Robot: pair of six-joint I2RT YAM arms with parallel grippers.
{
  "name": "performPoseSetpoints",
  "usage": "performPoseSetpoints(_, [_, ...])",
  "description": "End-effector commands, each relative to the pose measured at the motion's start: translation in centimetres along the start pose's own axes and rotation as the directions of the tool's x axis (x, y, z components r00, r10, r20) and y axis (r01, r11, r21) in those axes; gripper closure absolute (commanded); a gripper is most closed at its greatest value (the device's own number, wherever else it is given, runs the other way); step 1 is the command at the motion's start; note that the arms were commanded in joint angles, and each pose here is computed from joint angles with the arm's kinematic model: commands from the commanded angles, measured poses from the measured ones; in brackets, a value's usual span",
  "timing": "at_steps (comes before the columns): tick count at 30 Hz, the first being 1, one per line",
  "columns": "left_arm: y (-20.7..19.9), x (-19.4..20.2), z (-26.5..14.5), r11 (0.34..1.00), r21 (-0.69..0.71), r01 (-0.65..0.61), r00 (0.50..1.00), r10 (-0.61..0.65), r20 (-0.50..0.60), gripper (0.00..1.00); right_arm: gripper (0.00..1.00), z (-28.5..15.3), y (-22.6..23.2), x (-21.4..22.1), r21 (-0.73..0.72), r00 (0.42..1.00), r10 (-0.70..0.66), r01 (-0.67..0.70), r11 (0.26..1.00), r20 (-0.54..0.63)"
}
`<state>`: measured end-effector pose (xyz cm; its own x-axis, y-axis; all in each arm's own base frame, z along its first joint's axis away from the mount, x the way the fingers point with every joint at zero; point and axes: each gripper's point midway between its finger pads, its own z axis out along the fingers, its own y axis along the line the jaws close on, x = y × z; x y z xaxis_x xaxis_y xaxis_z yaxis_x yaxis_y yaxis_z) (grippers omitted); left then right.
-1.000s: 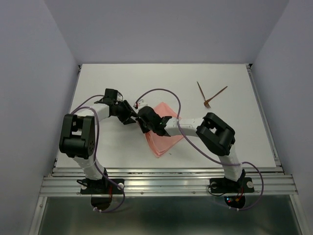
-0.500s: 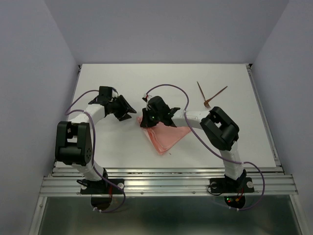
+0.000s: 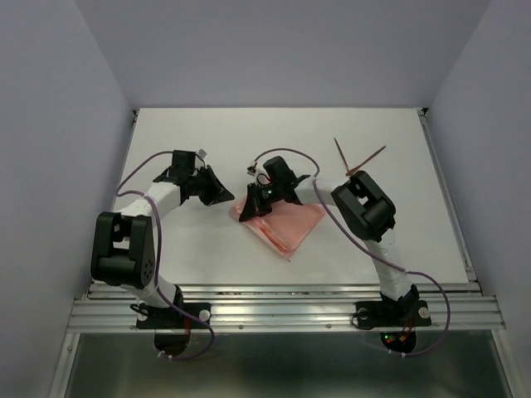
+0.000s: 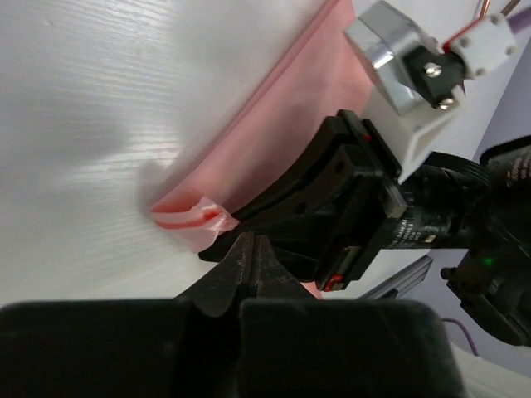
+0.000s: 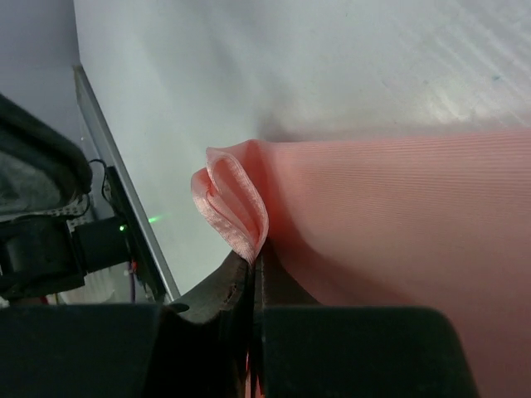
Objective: Fold the napkin into a case and place the utensils inside
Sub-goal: Fold the lower triangle-folded napkin at the center of the board.
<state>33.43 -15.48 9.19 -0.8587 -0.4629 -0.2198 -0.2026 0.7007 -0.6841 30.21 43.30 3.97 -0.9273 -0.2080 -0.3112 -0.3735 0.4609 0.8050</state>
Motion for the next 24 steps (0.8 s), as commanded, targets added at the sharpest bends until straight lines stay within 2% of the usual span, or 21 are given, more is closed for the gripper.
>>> performPoseSetpoints(1, [-1.8,0.5,0.3,0.994,0.059,-0.089,0.996,0.09,-0.024,1.0,0.99,-0.6,3.2,0.1,-0.173,0.997,-0.019,0.005,0.985,-0.081])
performPoseSetpoints(10, [-0.9,1.1,1.0,0.993,0.002,-0.117,0.991,0.117,-0.07,1.0,0.99,-0.8,0.9,0.3,-0.189,0.988,0.081,-0.105,0.976,-0.134])
performPoseSetpoints(17, [-0.6,0.9,0.0,0.987,-0.028,-0.161,0.986,0.16,-0.039,1.0,0.99,-0.7,0.2,0.1,-0.184,0.984,0.109,-0.134,0.974,-0.139])
performPoseSetpoints(24, [0.1,2.1,1.0,0.982,-0.021,-0.19,0.978,0.188,-0.092,1.0,0.99,-0.5,0.0,0.1,-0.178,0.982,0.127,-0.151,0.972,-0.14])
